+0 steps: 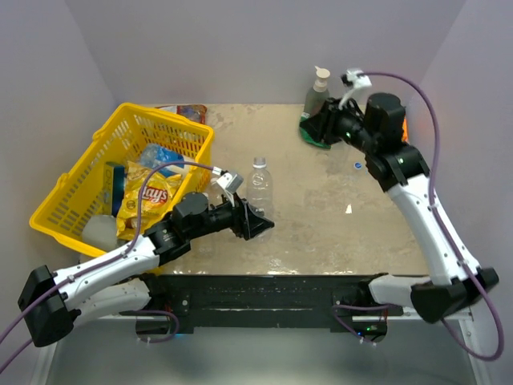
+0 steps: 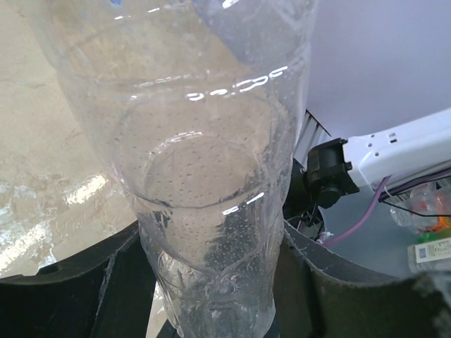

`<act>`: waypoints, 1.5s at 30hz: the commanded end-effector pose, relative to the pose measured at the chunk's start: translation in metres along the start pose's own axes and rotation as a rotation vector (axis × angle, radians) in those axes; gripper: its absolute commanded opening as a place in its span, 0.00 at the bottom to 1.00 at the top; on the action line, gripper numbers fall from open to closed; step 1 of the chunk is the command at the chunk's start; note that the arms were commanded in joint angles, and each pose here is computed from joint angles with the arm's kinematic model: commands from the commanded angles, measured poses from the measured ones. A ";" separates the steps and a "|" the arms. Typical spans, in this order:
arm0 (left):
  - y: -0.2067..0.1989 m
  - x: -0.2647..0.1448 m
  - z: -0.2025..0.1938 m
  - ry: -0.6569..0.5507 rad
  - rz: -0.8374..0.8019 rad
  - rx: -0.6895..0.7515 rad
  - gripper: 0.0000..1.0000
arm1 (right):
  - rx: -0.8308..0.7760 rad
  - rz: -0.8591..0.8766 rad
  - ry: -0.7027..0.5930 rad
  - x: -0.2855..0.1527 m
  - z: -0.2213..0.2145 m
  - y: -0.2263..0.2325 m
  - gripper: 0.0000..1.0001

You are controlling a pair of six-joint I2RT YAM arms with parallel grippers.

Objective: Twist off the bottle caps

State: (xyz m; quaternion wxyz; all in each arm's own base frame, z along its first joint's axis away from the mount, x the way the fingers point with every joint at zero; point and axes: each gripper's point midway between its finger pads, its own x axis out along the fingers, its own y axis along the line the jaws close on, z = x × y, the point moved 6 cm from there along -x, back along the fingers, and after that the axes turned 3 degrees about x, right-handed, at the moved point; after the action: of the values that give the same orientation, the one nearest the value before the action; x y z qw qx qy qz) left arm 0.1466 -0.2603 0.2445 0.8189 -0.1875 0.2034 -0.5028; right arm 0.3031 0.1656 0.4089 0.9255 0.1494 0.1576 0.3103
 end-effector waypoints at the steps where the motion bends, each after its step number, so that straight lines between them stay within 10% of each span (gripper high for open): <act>1: 0.002 0.002 0.014 -0.047 0.030 0.051 0.36 | -0.020 -0.385 -0.261 -0.046 0.015 -0.049 0.09; 17: 0.011 0.012 0.012 -0.040 0.037 0.060 0.36 | 0.154 -0.869 -0.068 -0.065 -0.155 -0.201 0.07; 45: 0.060 0.037 0.038 -0.034 0.060 0.052 0.37 | 0.238 -1.071 0.150 -0.028 -0.248 -0.292 0.16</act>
State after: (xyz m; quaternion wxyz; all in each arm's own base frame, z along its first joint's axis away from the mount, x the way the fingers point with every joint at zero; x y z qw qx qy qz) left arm 0.2140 -0.2568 0.2119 0.8441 -0.1714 0.2378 -0.4489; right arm 0.3244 -0.0242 0.0718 0.9083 0.1258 0.3495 -0.1922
